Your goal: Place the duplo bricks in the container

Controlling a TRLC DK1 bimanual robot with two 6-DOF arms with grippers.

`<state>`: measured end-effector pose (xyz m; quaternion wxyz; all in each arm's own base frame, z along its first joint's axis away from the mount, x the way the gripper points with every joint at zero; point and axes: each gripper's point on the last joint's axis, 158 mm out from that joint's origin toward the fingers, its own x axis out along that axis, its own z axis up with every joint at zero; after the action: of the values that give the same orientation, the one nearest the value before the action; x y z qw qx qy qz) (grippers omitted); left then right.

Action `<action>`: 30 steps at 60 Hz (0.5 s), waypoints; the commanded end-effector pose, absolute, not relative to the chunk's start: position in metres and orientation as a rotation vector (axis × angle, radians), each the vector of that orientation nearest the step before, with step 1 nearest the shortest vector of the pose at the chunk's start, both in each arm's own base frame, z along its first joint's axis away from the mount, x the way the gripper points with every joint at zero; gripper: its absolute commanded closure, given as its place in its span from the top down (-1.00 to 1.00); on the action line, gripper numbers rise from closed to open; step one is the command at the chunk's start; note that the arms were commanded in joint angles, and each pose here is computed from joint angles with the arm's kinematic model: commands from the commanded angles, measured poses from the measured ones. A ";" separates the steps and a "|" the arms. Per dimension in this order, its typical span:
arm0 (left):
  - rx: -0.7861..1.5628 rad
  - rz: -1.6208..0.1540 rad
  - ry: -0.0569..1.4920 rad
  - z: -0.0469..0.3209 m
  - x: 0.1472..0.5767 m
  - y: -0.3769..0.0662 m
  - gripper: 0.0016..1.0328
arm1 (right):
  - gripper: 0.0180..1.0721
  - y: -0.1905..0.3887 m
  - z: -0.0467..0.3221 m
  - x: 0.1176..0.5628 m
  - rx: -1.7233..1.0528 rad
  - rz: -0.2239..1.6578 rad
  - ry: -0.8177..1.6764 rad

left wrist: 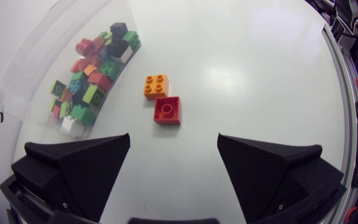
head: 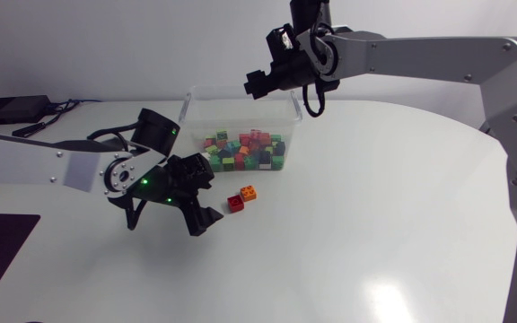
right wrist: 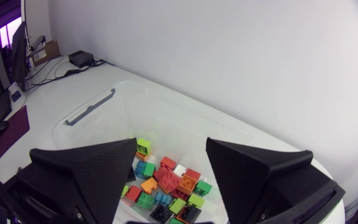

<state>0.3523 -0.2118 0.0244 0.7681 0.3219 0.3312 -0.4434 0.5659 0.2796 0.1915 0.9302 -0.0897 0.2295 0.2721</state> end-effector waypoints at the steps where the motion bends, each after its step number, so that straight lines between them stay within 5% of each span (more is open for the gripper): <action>1: 0.716 -0.969 0.690 0.025 0.364 -0.225 0.89 | 0.80 0.264 0.221 0.559 -0.177 0.542 0.434; 15: 0.725 -0.981 0.704 0.009 0.385 -0.237 0.89 | 0.80 0.229 0.249 0.497 -0.180 0.574 0.425; 30: 0.749 -0.964 0.796 0.000 0.402 -0.237 0.86 | 0.80 0.210 0.224 0.429 -0.199 0.632 0.495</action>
<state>0.3923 -0.2331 -0.0014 0.7512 0.3337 0.3593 -0.4419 0.4451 0.2177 0.2461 0.9243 -0.0873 0.2165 0.3019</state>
